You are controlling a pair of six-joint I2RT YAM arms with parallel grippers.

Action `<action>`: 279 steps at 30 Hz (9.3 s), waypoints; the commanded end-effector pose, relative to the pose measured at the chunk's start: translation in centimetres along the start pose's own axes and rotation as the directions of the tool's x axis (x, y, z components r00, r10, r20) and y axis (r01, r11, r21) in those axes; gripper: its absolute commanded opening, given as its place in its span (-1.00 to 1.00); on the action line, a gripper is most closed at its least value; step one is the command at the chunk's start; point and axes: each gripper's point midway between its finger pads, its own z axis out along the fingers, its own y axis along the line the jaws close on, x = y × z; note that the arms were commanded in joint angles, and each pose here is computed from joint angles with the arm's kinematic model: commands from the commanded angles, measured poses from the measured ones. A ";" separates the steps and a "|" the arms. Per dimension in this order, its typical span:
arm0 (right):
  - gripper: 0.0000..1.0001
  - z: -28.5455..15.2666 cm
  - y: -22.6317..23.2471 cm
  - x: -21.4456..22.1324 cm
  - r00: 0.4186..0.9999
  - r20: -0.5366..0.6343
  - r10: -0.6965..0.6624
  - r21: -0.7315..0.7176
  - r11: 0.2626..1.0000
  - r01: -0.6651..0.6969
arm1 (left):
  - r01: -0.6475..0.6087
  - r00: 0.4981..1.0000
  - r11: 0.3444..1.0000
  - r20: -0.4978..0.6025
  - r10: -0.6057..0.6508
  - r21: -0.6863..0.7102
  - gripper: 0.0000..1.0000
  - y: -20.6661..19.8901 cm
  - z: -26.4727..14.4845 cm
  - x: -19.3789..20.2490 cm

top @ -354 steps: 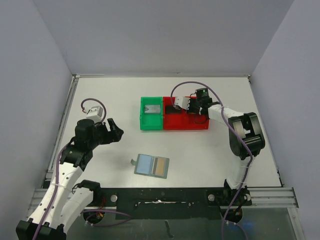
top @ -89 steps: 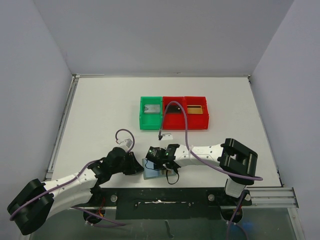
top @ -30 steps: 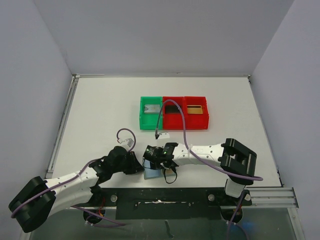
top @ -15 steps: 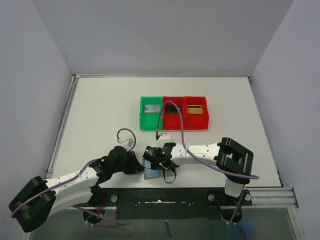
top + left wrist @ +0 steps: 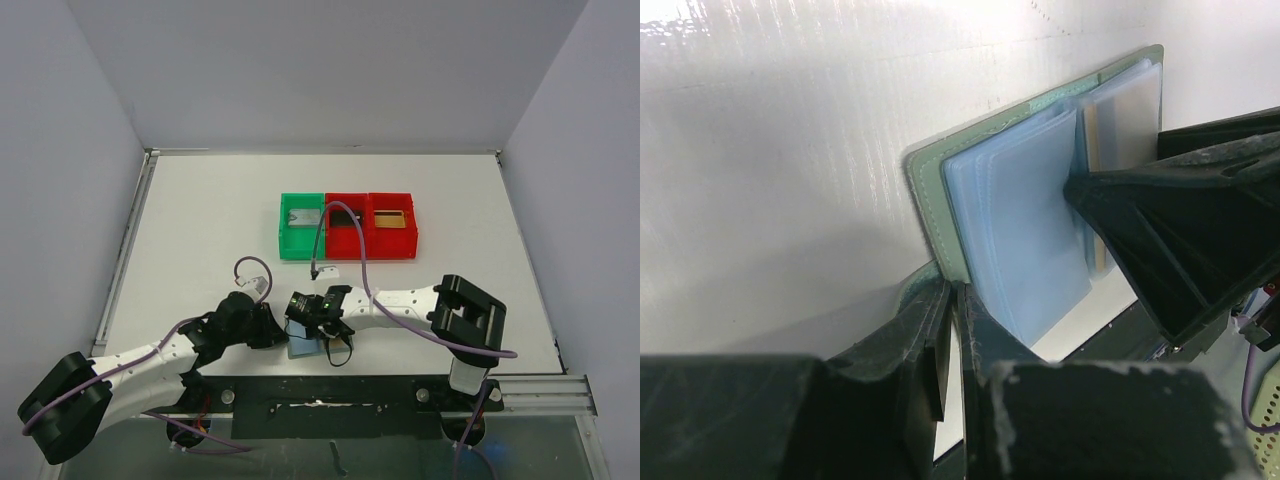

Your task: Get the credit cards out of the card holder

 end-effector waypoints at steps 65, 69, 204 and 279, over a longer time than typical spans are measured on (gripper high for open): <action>0.19 -5.6 4.1 -5.3 0.954 0.039 0.296 -0.638 0.742 -0.204 | 0.031 0.997 0.996 0.071 -0.037 0.083 -0.39 -5.5 -3.5 -3.6; 0.16 -4.9 4.0 -4.6 0.918 0.018 0.396 -0.634 0.714 -0.296 | 0.047 0.996 0.988 0.066 -0.057 0.148 -0.37 -6.8 -3.4 -3.6; -0.98 -3.0 1.6 -0.5 0.938 -0.177 0.299 -0.808 0.499 -0.312 | -0.038 0.998 0.986 0.057 0.029 0.161 -0.41 -8.2 -1.2 -3.6; -1.00 -2.4 2.7 -1.5 0.955 -0.144 0.260 -0.788 0.553 -0.270 | -0.047 0.996 0.998 -0.074 0.044 -0.045 -0.80 -2.9 2.1 1.2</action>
